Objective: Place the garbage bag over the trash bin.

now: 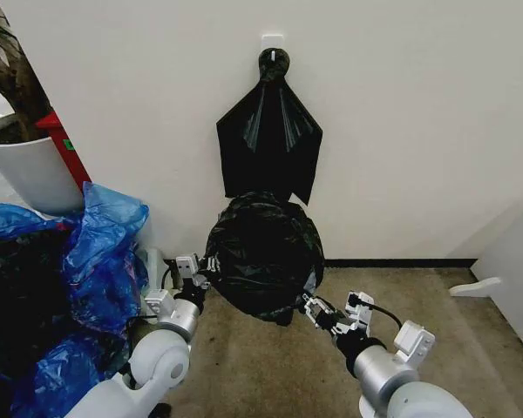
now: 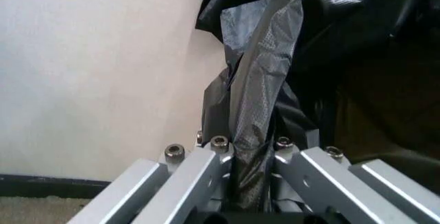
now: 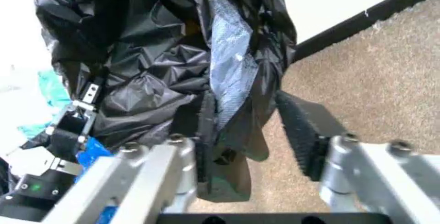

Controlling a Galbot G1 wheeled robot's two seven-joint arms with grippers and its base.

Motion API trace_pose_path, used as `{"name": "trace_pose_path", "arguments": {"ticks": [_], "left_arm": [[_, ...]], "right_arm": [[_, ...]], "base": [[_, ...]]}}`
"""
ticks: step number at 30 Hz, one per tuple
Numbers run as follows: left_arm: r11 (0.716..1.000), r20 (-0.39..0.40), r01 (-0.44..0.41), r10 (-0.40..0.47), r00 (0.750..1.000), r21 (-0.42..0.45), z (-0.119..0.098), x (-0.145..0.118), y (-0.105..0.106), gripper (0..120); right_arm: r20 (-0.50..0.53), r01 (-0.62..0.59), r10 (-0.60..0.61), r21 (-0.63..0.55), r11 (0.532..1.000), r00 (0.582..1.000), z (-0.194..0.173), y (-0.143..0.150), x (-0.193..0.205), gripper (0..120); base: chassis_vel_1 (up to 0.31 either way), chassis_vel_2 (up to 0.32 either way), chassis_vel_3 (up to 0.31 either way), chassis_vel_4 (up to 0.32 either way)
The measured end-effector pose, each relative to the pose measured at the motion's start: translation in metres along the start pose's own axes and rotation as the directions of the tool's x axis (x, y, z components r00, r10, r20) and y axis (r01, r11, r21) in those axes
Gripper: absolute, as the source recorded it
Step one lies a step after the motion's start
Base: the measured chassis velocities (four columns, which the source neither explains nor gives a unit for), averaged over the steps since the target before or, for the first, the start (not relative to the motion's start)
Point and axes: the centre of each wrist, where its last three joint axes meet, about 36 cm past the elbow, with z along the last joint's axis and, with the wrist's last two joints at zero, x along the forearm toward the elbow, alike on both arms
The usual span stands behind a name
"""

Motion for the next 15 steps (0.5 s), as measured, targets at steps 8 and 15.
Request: {"name": "trace_pose_path", "arguments": {"ticks": [8,15], "left_arm": [[1.000,-0.002,0.009,-0.009,1.000,0.016,-0.010,-0.003,0.004,1],[0.996,-0.052,0.044,-0.040,0.998,0.079,-0.017,-0.003,0.002,1]], "right_arm": [[0.008,0.005,-0.006,0.034,0.999,1.000,0.004,-0.002,0.003,3],[0.009,0.023,-0.024,0.086,0.996,1.000,0.013,-0.012,0.008,0]], "base": [[0.000,0.000,0.000,0.000],[0.000,0.000,0.000,0.000]]}}
